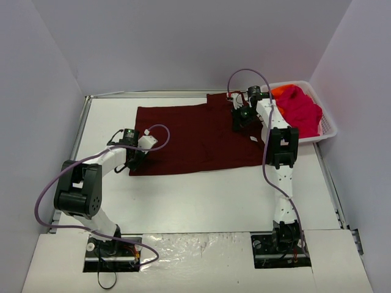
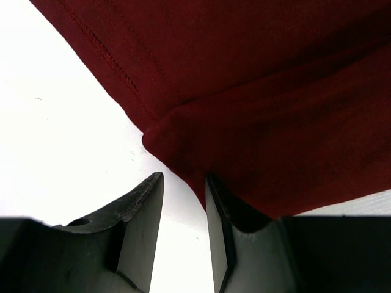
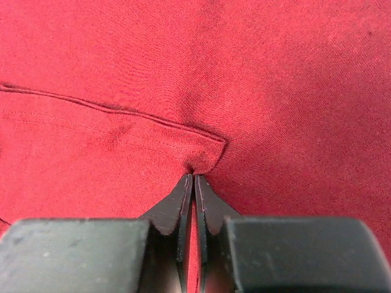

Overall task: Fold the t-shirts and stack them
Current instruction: Fold the flattened tshirt in 1/3 of the way

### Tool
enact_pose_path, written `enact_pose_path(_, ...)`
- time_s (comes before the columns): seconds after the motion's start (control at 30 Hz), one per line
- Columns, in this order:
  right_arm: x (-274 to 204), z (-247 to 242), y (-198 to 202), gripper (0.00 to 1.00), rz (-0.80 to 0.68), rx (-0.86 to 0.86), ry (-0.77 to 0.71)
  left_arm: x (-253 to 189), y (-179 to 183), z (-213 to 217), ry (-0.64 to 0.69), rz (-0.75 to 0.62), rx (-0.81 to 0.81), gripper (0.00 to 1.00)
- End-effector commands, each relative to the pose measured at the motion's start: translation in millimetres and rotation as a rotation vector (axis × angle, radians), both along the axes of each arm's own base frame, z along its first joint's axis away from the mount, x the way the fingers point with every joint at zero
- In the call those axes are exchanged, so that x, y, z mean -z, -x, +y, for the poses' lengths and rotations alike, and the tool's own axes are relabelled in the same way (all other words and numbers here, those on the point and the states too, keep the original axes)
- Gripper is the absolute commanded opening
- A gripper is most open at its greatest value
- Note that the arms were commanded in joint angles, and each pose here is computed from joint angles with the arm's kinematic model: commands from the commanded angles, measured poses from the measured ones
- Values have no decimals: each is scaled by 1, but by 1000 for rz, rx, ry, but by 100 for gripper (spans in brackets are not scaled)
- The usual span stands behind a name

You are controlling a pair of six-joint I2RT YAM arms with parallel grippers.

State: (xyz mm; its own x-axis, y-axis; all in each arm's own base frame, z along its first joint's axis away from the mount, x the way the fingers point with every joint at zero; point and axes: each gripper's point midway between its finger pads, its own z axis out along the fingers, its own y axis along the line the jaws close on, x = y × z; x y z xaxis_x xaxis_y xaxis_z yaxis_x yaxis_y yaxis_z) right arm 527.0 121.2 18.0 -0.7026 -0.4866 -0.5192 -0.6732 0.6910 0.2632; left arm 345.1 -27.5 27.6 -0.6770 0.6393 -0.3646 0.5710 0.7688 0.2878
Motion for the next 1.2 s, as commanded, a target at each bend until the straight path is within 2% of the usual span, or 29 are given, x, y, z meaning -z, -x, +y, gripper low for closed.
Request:
enact_pose_path(0.0,-15,-8,-7,0,-33,24,36,11,10,-1,1,60,-8,33)
enact_pose_path(0.4,-21,-18,-25,0,-91,66,72,12,11,-1,4,70,-7,33)
enact_pose_path(1.17,-12,-28,-38,0,-109,108,86,15,13,-1,3,86,-4,33)
